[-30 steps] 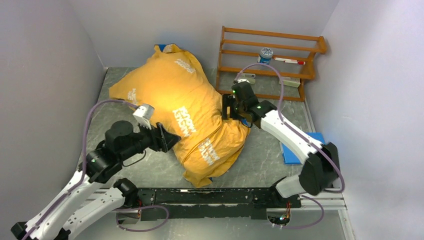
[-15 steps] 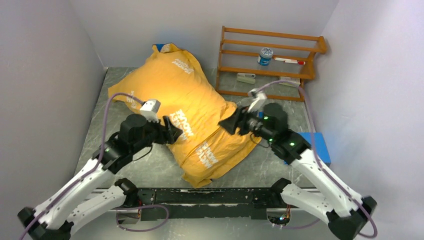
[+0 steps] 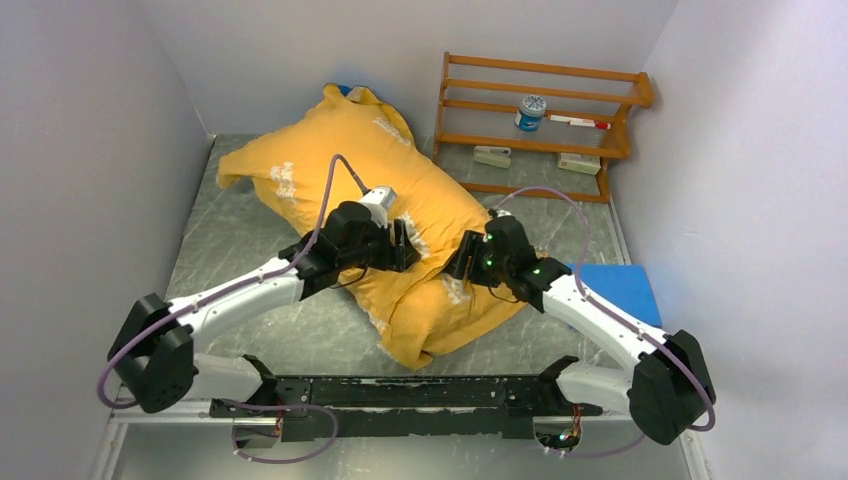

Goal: Remove the pillowcase from the pillow
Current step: Remove the pillow from the pillowcase.

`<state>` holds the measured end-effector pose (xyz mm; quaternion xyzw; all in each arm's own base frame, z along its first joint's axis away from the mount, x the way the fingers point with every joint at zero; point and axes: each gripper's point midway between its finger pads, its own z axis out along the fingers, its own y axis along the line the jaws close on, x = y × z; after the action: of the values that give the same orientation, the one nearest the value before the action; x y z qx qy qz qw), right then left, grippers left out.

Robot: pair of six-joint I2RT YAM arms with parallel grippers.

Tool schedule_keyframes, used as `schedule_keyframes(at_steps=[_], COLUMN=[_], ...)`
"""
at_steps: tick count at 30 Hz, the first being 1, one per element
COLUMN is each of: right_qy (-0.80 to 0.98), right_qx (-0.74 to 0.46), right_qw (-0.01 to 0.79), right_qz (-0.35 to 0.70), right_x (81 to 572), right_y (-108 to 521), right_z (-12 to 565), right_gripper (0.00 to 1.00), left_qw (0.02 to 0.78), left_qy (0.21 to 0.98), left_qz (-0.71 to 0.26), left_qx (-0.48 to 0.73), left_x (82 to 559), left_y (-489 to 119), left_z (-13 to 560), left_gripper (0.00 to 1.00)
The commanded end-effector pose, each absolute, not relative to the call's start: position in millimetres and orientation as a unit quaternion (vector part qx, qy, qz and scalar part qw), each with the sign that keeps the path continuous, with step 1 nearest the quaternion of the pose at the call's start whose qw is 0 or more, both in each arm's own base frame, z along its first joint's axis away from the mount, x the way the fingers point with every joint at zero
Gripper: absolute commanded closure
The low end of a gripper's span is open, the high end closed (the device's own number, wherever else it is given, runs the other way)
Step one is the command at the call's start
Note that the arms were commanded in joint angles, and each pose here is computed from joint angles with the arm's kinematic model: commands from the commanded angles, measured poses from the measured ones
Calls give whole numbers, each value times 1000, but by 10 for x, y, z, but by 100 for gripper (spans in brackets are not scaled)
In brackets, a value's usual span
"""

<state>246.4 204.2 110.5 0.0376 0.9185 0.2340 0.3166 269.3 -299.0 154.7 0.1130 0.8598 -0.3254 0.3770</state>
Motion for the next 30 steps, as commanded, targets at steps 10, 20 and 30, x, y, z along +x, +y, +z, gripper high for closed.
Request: schedule_keyframes(at_steps=[10,20,30], right_qy=[925,880,890], right_qx=[109,157,214], right_qw=[281,315,370], right_qz=[233,319,157], right_x=[2701,2547,2361], right_y=[1726,1772,1025], right_z=[448,675,848], right_gripper=[55,51,17], left_qw=[389,402,420], left_qy=[827,875,869], left_qz=[-312,-51,-148], left_qx=[259,265,219], left_x=[2120,2310,2039], left_y=[-3033,-2966,-2979], left_z=[2091,1541,1832], left_gripper=[18,54,95])
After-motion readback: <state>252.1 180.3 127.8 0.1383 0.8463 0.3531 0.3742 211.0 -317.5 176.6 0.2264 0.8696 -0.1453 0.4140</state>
